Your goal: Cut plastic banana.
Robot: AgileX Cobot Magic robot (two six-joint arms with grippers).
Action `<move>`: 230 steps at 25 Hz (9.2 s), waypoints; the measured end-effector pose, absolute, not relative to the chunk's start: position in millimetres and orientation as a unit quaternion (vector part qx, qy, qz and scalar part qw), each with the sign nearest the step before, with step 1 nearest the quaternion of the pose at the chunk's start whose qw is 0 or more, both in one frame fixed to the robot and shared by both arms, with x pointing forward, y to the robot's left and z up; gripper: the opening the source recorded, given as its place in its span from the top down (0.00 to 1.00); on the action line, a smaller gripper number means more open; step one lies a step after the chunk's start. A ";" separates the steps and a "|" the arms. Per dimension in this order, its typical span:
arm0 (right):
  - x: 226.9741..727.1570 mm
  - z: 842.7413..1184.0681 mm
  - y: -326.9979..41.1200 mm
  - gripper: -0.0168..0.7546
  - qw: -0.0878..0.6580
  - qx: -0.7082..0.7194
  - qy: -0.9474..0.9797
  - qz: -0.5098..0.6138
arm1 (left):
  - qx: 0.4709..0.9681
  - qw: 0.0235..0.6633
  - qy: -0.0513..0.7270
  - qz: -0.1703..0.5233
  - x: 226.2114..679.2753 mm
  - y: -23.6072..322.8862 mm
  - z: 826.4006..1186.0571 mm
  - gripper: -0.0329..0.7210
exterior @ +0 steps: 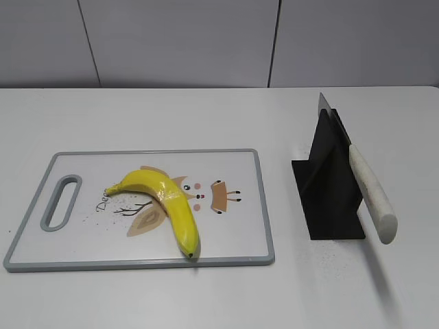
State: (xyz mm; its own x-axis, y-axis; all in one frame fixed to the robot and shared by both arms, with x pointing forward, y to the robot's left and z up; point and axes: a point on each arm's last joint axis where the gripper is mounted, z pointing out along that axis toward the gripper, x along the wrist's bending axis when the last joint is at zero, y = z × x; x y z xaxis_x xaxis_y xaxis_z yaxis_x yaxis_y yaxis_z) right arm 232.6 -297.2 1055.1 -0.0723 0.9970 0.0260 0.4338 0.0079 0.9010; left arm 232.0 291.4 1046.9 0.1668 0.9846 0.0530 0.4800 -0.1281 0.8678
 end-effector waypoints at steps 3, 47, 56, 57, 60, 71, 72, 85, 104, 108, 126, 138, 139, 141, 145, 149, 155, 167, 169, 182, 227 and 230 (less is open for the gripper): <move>232.6 1055.1 -297.3 0.21 0.355 0.582 0.615 0.397 | 0.669 0.369 0.548 0.342 232.0 291.4 1046.9 0.25; 393.8 1100.2 -277.1 0.21 0.127 0.660 0.716 0.187 | 0.669 0.369 0.548 0.342 232.0 291.4 1046.9 0.25; 446.2 1078.6 -207.4 0.21 0.055 0.606 0.775 0.170 | 0.669 0.369 0.547 0.342 232.0 291.3 1046.9 0.25; 451.8 1074.8 -203.1 0.21 0.046 0.617 0.767 0.169 | 0.669 0.369 0.547 0.342 232.0 291.3 1046.9 0.25; 465.8 1059.4 -196.4 0.21 0.028 0.646 0.746 0.157 | 0.669 0.369 0.547 0.342 232.0 291.3 1046.9 0.25; 496.4 998.0 -182.7 0.32 -0.024 0.699 0.712 0.068 | 0.669 0.369 0.547 0.342 232.0 291.3 1046.9 0.25; 497.6 994.1 -182.1 0.35 -0.027 0.701 0.710 0.062 | 0.669 0.369 0.547 0.342 232.0 291.3 1046.9 0.25; 496.9 994.6 -181.8 0.77 -0.033 0.714 0.696 0.062 | 0.669 0.369 0.547 0.342 232.0 291.3 1046.9 0.25; 468.2 1093.3 -200.9 0.77 0.079 0.606 0.773 0.171 | 0.682 0.355 0.544 0.337 256.3 291.2 1072.9 0.25; 496.4 1102.3 -188.8 0.77 0.089 0.532 0.827 0.159 | 0.706 0.340 0.529 0.326 288.3 290.1 1089.2 0.25; 561.5 1067.0 -130.7 0.77 0.046 0.066 0.979 0.185 | 0.935 0.225 0.184 0.201 460.0 210.3 1119.7 0.25; 579.2 1052.0 -111.7 0.77 0.035 -0.027 0.981 0.191 | 0.958 0.253 0.050 0.122 507.1 164.4 1086.6 0.25; 580.5 1051.3 -109.2 0.77 0.034 -0.031 0.980 0.192 | 0.960 0.250 0.051 0.116 510.0 163.4 1081.9 0.25; 581.9 1049.0 -104.6 0.77 0.029 -0.039 0.980 0.193 | 0.961 0.246 0.052 0.111 514.7 161.7 1075.1 0.26; 583.3 1042.2 -98.4 0.77 0.021 -0.044 0.980 0.194 | 0.962 0.248 0.058 0.100 520.1 158.7 1066.8 0.52; 586.9 1038.9 -97.0 0.77 0.028 -0.041 0.979 0.196 | 0.963 0.245 0.060 0.091 524.3 157.0 1059.9 0.88; 592.2 1027.9 -96.5 0.77 0.023 -0.015 0.982 0.185 | 0.964 0.240 0.080 0.078 536.6 152.6 1038.1 0.94; 618.7 906.2 -85.3 0.75 -0.059 0.002 0.991 0.124 | 0.967 0.194 0.165 0.030 547.8 153.2 916.3 0.93; 621.0 904.8 -85.2 0.75 -0.061 0.002 0.990 0.124 | 0.967 0.192 0.165 0.028 549.1 152.7 913.6 0.93; 610.9 975.5 -87.0 0.76 -0.036 -0.005 0.989 0.143 | 0.968 0.217 0.117 0.049 539.1 153.4 981.9 0.94; 589.1 1062.9 -109.3 0.77 0.000 0.462 0.874 0.150 | 0.778 0.157 0.604 0.072 543.1 273.7 1090.1 0.17; 573.3 1074.0 -114.9 0.77 -0.008 0.512 0.844 0.158 | 0.767 0.119 0.627 0.058 530.0 285.4 1084.6 0.17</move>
